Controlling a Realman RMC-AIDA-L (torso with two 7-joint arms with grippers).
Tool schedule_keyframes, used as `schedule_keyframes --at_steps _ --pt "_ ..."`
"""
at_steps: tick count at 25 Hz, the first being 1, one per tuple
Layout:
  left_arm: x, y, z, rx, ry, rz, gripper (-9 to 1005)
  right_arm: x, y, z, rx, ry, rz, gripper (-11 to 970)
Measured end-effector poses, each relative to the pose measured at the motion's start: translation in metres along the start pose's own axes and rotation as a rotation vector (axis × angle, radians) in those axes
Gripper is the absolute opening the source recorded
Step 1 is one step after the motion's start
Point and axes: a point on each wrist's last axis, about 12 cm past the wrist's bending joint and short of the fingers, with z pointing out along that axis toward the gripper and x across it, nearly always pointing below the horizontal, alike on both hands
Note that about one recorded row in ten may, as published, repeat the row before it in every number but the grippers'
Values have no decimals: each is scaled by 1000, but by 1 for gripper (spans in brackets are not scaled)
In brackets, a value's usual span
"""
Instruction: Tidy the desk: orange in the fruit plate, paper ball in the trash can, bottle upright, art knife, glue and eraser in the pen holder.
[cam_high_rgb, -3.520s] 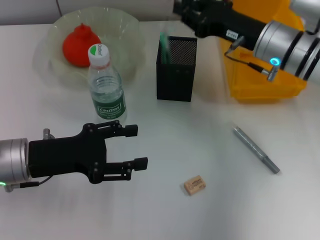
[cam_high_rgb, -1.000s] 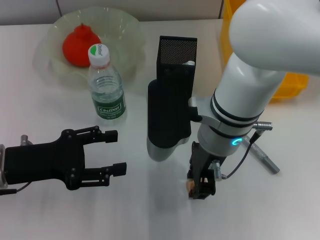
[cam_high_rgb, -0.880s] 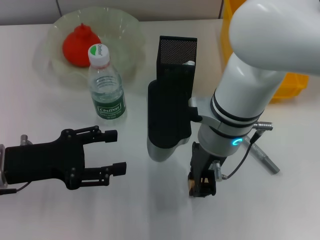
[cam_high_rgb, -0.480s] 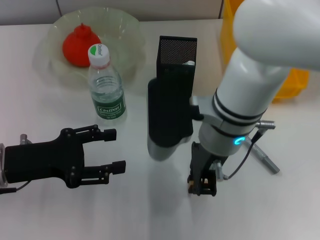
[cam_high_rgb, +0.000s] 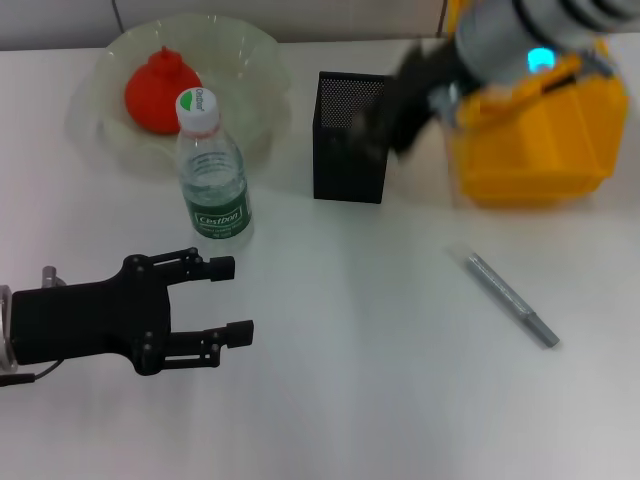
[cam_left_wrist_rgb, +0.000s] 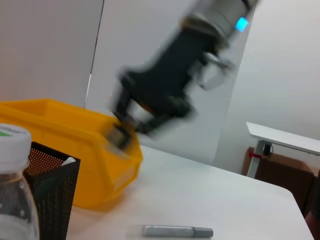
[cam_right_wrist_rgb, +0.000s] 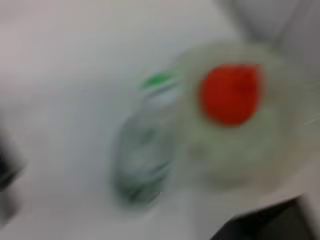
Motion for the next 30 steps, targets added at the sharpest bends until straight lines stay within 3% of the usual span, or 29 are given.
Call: schedule_keyframes --at_steps 4,11,16,21,23,26,30 --pt "-1 0 2 5 -3 4 798 -2 -18 18 37 -90 63 187" --pt "-1 1 2 5 -2 5 799 -2 -22 34 35 -121 93 254" --pt "-2 1 1 3 0 7 798 5 -21 23 35 -129 109 362" --pt "-2 1 0 1 2 10 798 24 -13 -8 0 -97 149 470" --pt "-2 2 0 0 3 8 798 38 -4 -23 -72 -17 174 541" --pt "-3 2 0 1 4 7 798 49 2 -26 -111 82 196 647" --pt "-5 4 1 3 4 12 799 66 6 -10 -85 271 229 617"
